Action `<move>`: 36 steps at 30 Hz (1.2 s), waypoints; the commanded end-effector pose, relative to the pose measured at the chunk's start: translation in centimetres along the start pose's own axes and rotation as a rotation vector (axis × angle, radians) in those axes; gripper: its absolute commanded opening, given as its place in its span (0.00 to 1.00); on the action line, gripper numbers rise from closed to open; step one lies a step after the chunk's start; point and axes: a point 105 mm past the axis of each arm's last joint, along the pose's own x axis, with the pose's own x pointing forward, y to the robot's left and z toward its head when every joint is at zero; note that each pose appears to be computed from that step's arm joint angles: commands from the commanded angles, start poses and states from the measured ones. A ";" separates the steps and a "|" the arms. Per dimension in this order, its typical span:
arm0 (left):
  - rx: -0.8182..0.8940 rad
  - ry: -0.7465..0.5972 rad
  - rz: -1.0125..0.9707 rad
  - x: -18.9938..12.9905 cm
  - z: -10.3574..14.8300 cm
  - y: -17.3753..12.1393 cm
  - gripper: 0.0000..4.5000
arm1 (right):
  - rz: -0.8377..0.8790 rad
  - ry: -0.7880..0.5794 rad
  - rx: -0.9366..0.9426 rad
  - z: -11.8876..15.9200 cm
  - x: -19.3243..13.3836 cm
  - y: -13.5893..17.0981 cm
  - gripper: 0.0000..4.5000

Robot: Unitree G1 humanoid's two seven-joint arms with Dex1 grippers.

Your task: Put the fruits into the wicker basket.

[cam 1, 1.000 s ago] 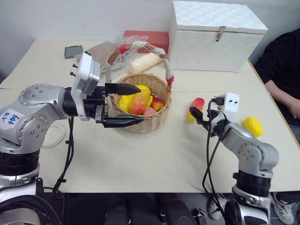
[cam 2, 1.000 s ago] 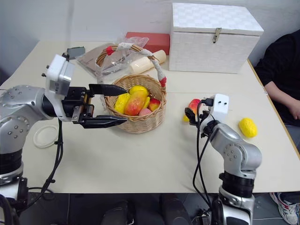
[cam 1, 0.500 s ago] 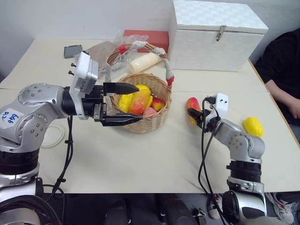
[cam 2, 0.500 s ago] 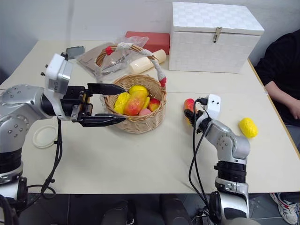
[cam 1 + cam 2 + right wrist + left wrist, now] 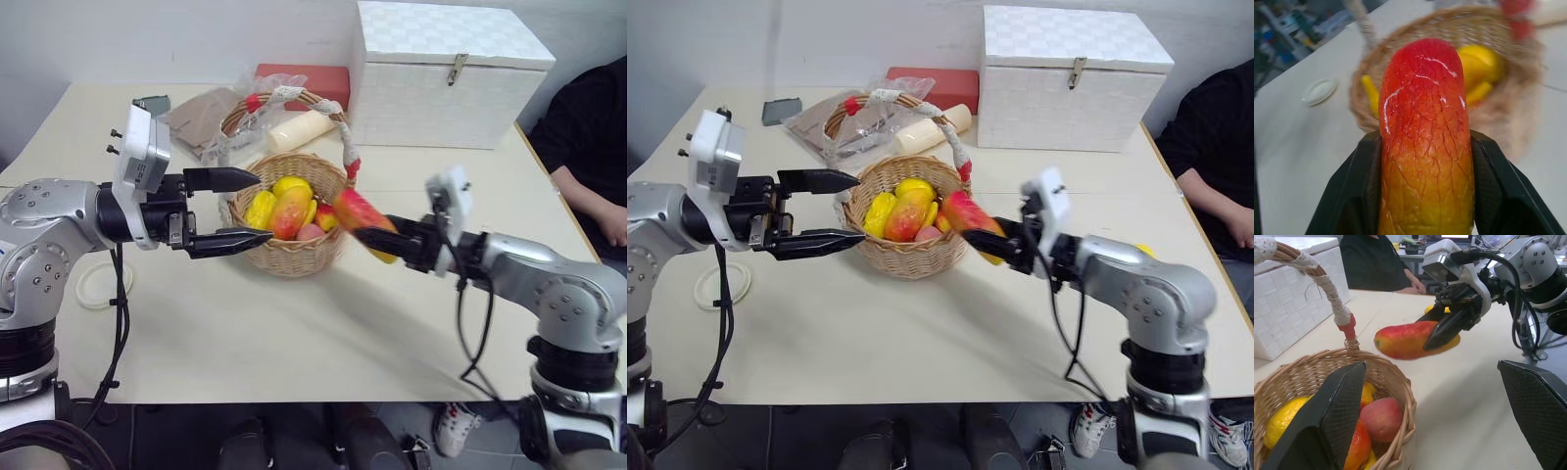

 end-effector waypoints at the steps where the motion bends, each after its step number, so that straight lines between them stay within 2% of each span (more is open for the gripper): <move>1: 0.055 -0.008 0.018 -0.1 0.8 -0.1 1.00 | 0.052 -0.059 -0.038 2.4 2.3 1.2 0.41; 5: 0.057 -0.004 0.017 -0.1 0.7 -0.3 1.00 | 0.042 -0.060 -0.067 3.1 4.3 1.1 0.41; 9: 0.058 -0.015 0.024 -0.1 0.8 -0.3 1.00 | 0.015 -0.059 -0.079 2.8 4.7 0.6 0.70; 12: 0.043 -0.032 0.019 0.2 0.7 -0.7 1.00 | 0.033 -0.087 -0.074 3.2 3.6 0.9 0.91; 13: 0.034 -0.041 0.013 0.4 0.7 -0.9 1.00 | 0.044 -0.110 -0.069 3.4 2.8 1.1 0.91; 16: 0.006 -0.072 -0.011 1.3 0.4 -1.6 1.00 | 0.034 -0.165 -0.039 4.0 -0.7 0.7 0.91; 18: 0.001 -0.076 -0.038 1.9 0.0 -2.1 1.00 | -0.050 -0.173 -0.025 3.7 -4.0 -0.6 0.91; 20: 0.013 -0.062 -0.068 2.5 -0.5 -2.7 1.00 | -0.192 -0.164 0.032 2.7 -8.0 -2.5 0.99; 26: 0.000 -0.085 -0.129 3.3 -0.8 -3.2 1.00 | -0.449 -0.071 0.057 -1.2 -18.5 -2.5 1.00; 29: 0.005 -0.094 -0.171 3.8 -0.7 -3.2 1.00 | -0.595 -0.052 0.052 -2.3 -21.6 -3.2 1.00; 31: 0.014 -0.105 -0.205 4.4 -0.4 -3.0 1.00 | -0.748 0.032 0.000 -3.8 -23.7 -4.6 1.00; 33: 0.021 -0.115 -0.229 5.0 -0.2 -2.8 1.00 | -0.843 0.102 -0.056 -4.9 -25.0 -5.8 1.00; 36: 0.029 -0.129 -0.254 5.6 0.1 -2.6 1.00 | -0.967 0.118 -0.074 -5.9 -26.7 -8.0 1.00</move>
